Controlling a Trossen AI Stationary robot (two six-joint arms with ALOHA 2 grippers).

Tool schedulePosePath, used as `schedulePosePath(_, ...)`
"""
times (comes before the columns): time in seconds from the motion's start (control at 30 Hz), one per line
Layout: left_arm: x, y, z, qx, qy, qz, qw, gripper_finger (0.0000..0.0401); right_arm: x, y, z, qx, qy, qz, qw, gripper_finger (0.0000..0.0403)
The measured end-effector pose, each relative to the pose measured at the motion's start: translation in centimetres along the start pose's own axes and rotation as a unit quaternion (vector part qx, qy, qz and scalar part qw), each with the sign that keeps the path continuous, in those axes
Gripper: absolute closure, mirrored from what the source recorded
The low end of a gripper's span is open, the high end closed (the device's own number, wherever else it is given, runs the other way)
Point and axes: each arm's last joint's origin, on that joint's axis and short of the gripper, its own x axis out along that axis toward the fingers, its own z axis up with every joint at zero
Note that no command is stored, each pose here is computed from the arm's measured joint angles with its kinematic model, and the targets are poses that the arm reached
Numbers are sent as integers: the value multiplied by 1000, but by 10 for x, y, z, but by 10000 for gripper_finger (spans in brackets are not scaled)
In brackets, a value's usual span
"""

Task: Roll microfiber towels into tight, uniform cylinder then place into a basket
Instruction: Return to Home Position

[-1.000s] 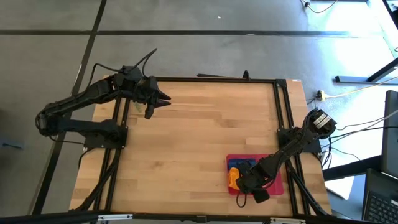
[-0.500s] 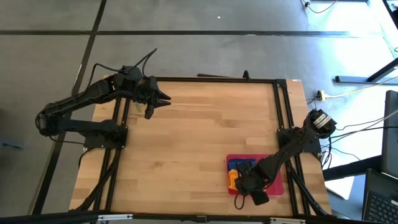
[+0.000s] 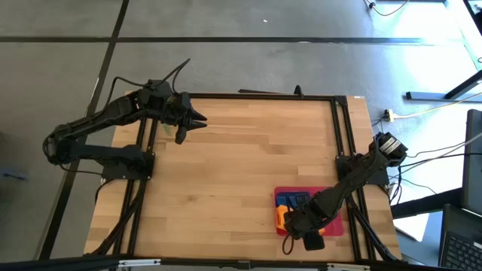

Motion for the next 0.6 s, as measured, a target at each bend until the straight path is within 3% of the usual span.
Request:
schedulePosePath(0.3,0,0,0,0,0,0,1000,297,-45,4,0,103,-10,-89,991,179)
schedulePosePath(0.6,0,0,0,1,2,0,1000,297,-121,-20,-12,234,-156,-152,948,179)
